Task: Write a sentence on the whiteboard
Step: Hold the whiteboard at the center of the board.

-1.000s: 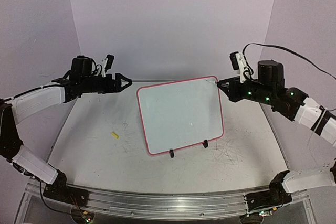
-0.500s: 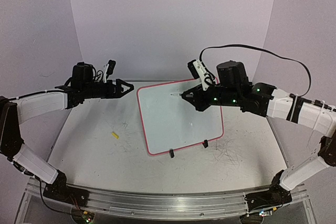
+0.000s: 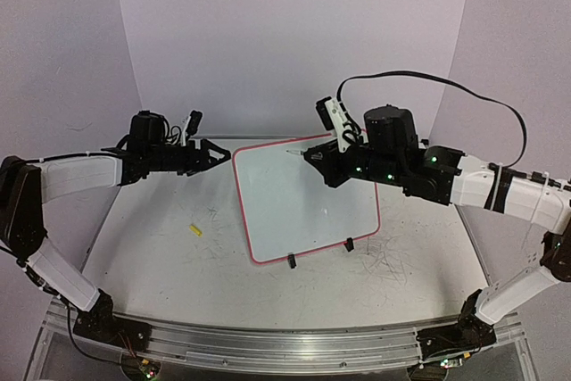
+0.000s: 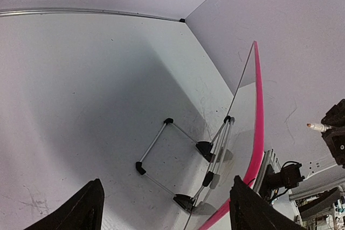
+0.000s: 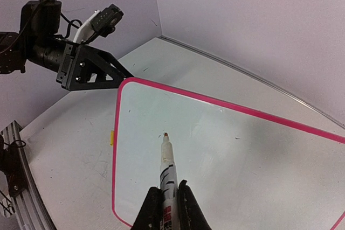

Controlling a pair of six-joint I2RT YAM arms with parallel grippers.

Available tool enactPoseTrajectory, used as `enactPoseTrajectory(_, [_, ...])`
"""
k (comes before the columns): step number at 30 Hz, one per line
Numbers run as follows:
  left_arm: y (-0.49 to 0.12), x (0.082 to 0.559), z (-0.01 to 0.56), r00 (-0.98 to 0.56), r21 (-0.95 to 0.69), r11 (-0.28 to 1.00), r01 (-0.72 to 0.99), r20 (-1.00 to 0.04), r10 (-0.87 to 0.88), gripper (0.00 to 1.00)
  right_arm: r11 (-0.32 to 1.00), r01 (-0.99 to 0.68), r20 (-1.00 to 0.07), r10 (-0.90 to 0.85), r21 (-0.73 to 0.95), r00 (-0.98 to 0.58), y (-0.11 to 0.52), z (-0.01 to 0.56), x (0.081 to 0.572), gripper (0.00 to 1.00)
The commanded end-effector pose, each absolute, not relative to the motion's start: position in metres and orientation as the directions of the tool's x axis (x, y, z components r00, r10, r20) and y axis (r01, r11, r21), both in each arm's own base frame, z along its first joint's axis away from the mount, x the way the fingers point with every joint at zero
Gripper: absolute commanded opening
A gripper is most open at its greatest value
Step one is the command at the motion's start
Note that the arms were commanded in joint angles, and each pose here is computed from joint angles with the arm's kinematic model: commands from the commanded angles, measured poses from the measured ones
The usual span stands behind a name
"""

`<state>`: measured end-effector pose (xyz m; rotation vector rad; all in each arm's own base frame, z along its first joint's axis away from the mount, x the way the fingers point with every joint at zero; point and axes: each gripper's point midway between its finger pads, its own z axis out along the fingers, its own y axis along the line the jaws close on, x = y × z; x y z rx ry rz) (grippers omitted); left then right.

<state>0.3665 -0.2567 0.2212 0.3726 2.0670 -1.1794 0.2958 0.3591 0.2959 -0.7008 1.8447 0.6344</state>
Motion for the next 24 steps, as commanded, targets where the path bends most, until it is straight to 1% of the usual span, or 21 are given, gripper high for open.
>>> enactPoseTrajectory(1, [-0.262,0.367,0.249,-0.643,-0.609,0.483,0.629,-0.757,-0.118,0.79,0.709,-0.705,-0.960,-0.180,0.025,-0.215,0.362,0.313,0.308,0.00])
enactPoseTrajectory(7, [-0.267,0.359,0.250,-0.627,-0.621,0.432,0.655,-0.765,-0.149,0.79,0.631,-0.775,-0.968,-0.209,-0.026,-0.137,0.381,0.316,0.303,0.00])
enactPoseTrajectory(15, [-0.292,0.339,0.240,-0.651,-0.647,0.311,0.697,-0.752,-0.106,0.79,0.554,-0.833,-0.965,-0.227,-0.017,-0.131,0.391,0.301,0.291,0.00])
enactPoseTrajectory(20, [-0.295,0.336,0.240,-0.655,-0.651,0.295,0.700,-0.749,-0.099,0.70,0.523,-0.852,-0.960,-0.243,-0.011,-0.137,0.399,0.291,0.283,0.00])
enactPoseTrajectory(24, [-0.291,0.331,0.236,-0.655,-0.651,0.310,0.693,-0.748,-0.106,0.69,0.501,-0.865,-0.962,-0.244,-0.015,-0.125,0.400,0.291,0.275,0.00])
